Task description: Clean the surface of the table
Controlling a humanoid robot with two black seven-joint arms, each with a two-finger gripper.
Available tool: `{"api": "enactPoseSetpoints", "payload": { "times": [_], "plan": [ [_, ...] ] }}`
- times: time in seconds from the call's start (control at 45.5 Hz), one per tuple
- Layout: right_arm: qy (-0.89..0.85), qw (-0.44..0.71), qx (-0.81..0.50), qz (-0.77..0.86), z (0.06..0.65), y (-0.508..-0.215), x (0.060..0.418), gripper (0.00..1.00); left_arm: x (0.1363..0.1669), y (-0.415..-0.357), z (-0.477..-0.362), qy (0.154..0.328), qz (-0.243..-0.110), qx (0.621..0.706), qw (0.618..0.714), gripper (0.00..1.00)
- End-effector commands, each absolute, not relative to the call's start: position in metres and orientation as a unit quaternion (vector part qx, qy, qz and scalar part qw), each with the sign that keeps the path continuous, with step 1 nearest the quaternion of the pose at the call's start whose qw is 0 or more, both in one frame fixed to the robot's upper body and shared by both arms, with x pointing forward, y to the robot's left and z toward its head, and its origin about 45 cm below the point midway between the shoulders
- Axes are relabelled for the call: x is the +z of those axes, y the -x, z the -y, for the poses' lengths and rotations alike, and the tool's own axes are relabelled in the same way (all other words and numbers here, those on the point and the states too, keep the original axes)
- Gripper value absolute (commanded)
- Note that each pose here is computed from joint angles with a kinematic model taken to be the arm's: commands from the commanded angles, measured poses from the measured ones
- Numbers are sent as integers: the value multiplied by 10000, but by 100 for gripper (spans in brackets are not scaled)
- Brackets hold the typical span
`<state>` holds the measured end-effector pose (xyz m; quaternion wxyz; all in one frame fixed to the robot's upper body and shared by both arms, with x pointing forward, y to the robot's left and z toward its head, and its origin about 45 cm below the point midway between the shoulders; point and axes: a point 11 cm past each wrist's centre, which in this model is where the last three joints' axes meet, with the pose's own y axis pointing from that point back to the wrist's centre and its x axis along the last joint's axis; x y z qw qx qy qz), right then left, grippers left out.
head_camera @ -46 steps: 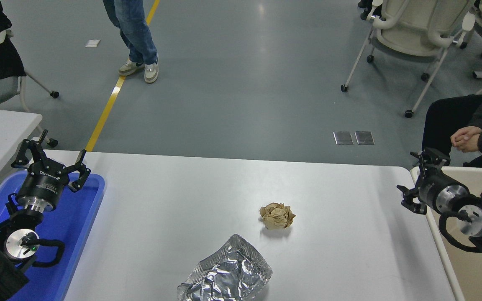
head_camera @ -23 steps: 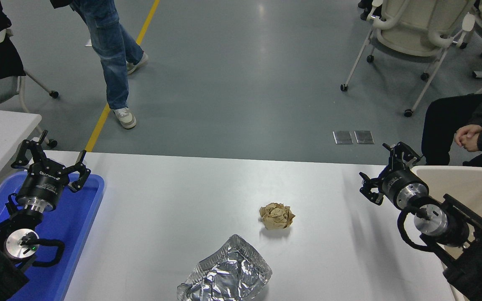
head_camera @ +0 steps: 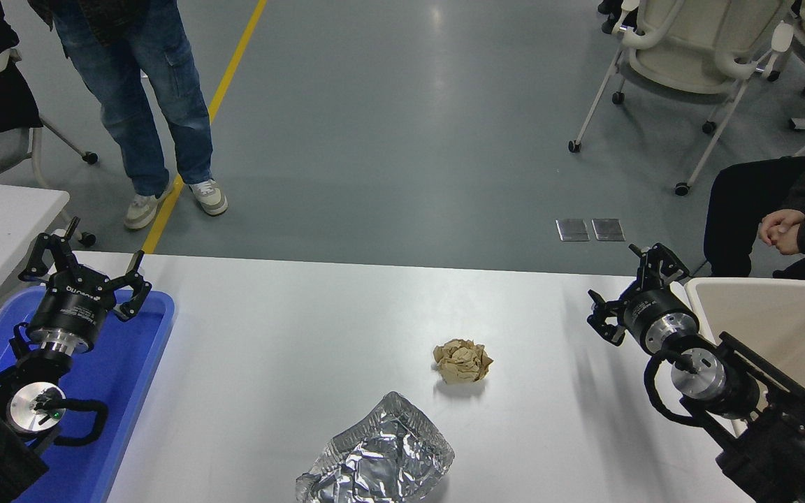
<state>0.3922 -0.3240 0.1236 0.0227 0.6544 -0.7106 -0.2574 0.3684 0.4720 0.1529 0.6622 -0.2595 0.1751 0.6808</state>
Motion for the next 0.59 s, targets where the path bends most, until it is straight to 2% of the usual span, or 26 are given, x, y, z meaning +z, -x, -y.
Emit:
{"api": "enactPoseSetpoints", "payload": {
  "times": [0.0,0.264,0.571],
  "plan": [
    [-7188,1068,-1470,6711,3241,-3852,1409,99,1528,-3685,-4718,2596,-1752,6807,6622,100],
    [-7998,1782,-358,5721,3193,-3627,1772,99,1529,-3685,-4717,2600,-1753,6802,6626,100],
    [-8164,3638,1061,4358,3492,-3121,1678,99,1529,-3685,-4717,2600,-1753,6802,6626,100]
  ]
}}
